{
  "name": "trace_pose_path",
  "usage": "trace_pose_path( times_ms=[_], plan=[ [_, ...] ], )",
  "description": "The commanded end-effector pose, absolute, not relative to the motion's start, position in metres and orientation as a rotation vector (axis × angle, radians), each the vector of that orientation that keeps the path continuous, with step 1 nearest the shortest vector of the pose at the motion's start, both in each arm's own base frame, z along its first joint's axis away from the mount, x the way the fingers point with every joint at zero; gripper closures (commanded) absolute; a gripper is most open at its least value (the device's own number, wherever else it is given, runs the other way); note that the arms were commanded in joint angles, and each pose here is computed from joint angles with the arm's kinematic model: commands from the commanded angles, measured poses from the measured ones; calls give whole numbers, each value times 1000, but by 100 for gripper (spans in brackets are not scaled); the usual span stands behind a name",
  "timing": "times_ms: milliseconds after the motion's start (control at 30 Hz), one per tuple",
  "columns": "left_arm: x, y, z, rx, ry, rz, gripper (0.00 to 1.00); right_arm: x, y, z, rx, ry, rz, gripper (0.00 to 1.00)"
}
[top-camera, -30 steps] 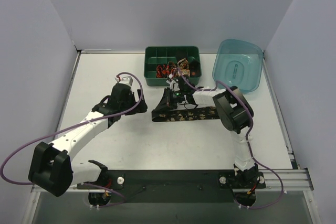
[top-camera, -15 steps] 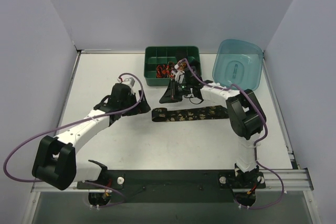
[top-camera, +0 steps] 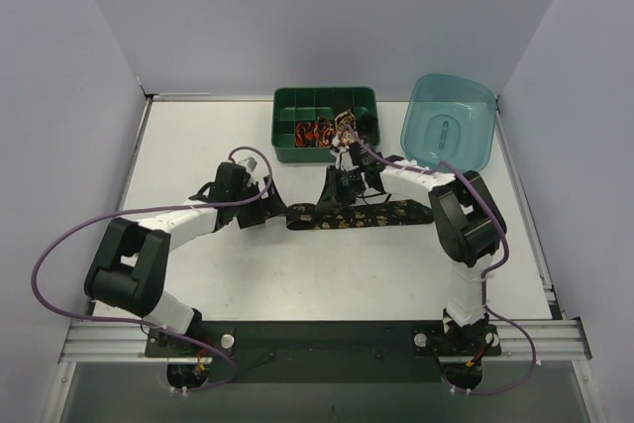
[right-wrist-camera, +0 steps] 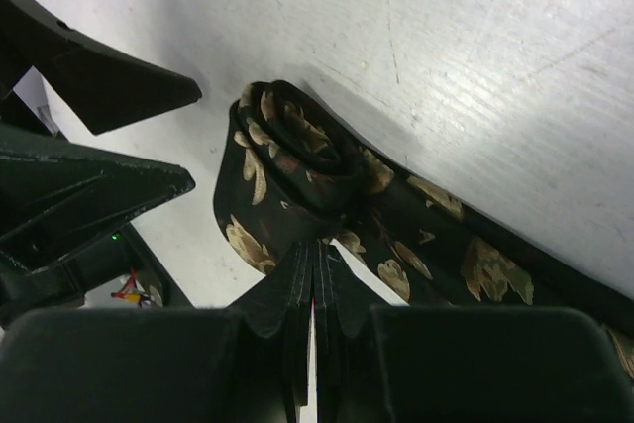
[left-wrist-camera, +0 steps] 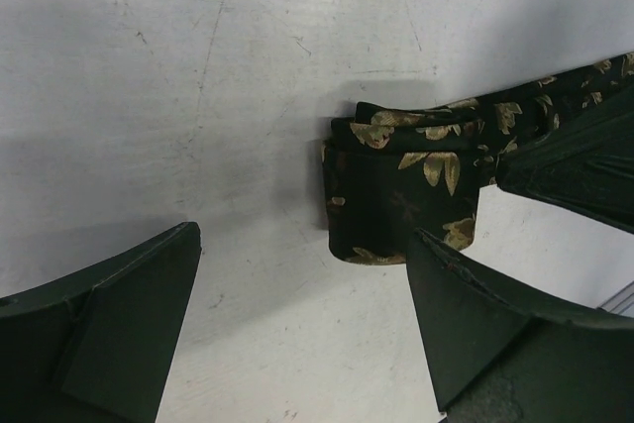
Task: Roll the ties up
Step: Roll the tie at the center of the board.
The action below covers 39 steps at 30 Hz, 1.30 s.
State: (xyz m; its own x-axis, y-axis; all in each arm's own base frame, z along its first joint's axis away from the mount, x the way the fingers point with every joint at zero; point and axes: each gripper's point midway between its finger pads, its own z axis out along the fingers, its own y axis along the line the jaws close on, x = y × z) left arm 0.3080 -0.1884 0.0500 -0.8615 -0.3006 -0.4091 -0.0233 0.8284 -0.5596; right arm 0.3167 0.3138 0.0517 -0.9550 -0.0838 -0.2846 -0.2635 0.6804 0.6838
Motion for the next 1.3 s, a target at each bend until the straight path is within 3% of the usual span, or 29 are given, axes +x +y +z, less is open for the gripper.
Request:
trace_pose_path(
  times_ms=[0, 633, 1267],
  plan=[
    [325, -205, 57, -229, 2445, -886, 5, 314, 310, 68, -364, 2635, 1045, 100],
    [324, -209, 30, -266, 2485, -906, 13, 316, 320, 97, -400, 2566, 1046, 100],
    [319, -217, 30, -239, 2486, -952, 19, 313, 318, 40, -432, 2700, 804, 100]
  ],
)
